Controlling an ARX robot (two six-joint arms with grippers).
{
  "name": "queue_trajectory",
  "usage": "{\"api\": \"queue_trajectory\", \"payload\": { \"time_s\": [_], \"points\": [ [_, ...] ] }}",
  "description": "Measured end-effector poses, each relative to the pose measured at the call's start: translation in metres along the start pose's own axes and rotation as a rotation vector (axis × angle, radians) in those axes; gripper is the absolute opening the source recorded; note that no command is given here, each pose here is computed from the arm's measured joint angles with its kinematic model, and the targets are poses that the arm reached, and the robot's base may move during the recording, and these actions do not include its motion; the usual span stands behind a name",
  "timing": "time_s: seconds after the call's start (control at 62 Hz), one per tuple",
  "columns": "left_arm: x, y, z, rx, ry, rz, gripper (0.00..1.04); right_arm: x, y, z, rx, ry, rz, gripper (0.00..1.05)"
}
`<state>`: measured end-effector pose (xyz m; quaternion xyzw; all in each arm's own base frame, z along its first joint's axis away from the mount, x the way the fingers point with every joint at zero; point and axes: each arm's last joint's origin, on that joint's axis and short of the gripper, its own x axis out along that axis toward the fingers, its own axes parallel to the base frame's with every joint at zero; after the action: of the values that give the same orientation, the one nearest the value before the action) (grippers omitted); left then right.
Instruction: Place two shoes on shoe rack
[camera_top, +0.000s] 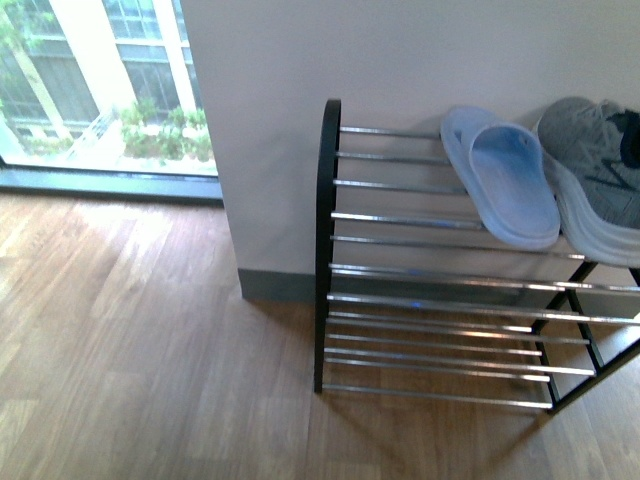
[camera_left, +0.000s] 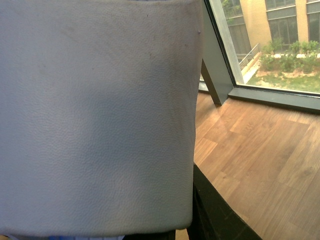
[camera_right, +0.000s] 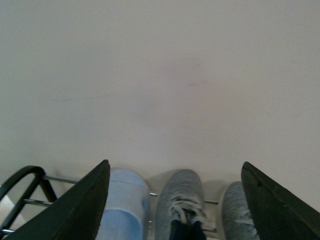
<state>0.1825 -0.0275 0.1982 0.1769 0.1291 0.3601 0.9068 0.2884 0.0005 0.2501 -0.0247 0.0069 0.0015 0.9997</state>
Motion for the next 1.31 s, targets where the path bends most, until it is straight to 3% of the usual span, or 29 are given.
{"api": "queue_trajectory", "payload": {
  "time_s": [0.113, 0.274, 0.339, 1.306],
  "points": [
    [0.000, 0.000, 0.000, 0.000, 0.000, 0.000, 0.02, -0.021, 0.001, -0.016, 0.019, -0.004, -0.001, 0.47],
    [0.000, 0.000, 0.000, 0.000, 0.000, 0.000, 0.02, -0.058, 0.002, -0.038, 0.035, -0.008, -0.002, 0.10],
    [0.000, 0.000, 0.000, 0.000, 0.000, 0.000, 0.02, -0.066, 0.002, -0.043, 0.035, -0.004, -0.002, 0.02],
    [0.000, 0.000, 0.000, 0.000, 0.000, 0.000, 0.02, -0.146, 0.004, -0.085, 0.039, -0.013, -0.001, 0.01]
  ]
}}
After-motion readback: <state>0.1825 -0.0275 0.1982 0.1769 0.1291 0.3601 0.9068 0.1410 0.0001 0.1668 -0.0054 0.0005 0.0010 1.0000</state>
